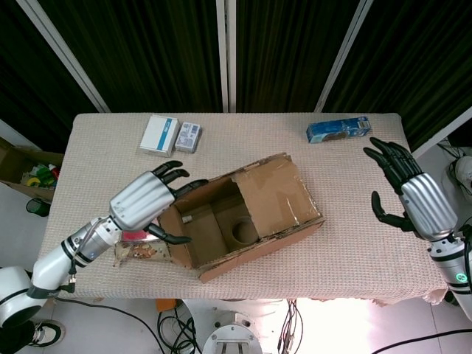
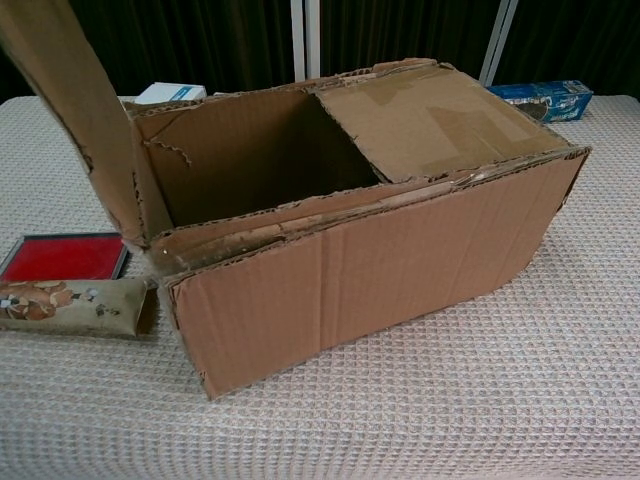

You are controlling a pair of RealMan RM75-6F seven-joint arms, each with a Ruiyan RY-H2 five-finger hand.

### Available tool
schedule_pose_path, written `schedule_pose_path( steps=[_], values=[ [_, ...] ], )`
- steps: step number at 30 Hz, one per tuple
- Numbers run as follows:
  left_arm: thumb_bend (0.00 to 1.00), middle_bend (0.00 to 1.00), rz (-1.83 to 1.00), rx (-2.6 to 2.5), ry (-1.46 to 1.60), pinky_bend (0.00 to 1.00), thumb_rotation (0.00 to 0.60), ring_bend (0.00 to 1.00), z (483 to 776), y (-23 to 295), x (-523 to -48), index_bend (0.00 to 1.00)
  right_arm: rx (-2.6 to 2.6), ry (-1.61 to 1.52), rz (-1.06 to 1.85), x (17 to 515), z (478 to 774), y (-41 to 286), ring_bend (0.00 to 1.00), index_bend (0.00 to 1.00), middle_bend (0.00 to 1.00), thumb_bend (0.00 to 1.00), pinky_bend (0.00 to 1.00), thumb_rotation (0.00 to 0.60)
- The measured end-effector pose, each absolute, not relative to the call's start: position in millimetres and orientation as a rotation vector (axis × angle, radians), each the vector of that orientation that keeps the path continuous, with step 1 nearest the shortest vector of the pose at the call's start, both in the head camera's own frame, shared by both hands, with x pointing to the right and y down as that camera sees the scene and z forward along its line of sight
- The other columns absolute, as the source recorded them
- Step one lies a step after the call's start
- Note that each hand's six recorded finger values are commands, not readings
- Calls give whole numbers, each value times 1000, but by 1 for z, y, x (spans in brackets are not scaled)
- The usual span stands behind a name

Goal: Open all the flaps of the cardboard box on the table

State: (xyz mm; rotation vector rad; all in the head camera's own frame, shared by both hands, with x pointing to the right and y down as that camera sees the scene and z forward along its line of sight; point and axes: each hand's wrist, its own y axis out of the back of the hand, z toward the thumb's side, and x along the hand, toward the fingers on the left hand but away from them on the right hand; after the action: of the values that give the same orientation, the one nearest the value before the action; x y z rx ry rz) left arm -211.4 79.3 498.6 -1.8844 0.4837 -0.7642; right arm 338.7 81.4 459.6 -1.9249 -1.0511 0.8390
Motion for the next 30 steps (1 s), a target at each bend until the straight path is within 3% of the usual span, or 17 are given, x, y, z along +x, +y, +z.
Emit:
schedule_pose_path(
  steps=[6, 9, 10, 14, 16, 25, 30],
  values=[
    [22, 811, -881, -1910, 551, 163, 0, 251, 492, 87, -256, 131, -1937, -1027, 840, 331, 464, 85, 0, 0, 19, 617, 0, 600],
    [16, 713, -899, -1900, 587, 164, 0, 251, 488, 89, -271, 133, -1948, -986, 844, 324, 469, 87, 0, 0, 27, 617, 0, 600],
    [14, 621, -915, -1889, 598, 164, 0, 245, 487, 90, -279, 133, -1952, -968, 841, 320, 471, 88, 0, 0, 35, 618, 0, 600],
    [11, 96, -998, -1821, 633, 177, 0, 101, 490, 88, -307, 121, -1988, -848, 801, 294, 479, 96, 0, 0, 128, 613, 0, 600],
    [22, 2, -1042, -1750, 663, 182, 0, 71, 491, 83, -324, 112, -2011, -770, 770, 277, 484, 101, 0, 0, 182, 606, 0, 600],
    [35, 30, -1310, -1452, 875, 171, 0, 53, 513, 70, -424, 53, -1935, -442, 734, 214, 509, 112, 0, 0, 333, 590, 0, 600],
    [34, 57, -1368, -1446, 959, 170, 0, 53, 525, 74, -453, 53, -1782, -216, 708, 174, 526, 117, 0, 0, 402, 602, 0, 600]
  ],
)
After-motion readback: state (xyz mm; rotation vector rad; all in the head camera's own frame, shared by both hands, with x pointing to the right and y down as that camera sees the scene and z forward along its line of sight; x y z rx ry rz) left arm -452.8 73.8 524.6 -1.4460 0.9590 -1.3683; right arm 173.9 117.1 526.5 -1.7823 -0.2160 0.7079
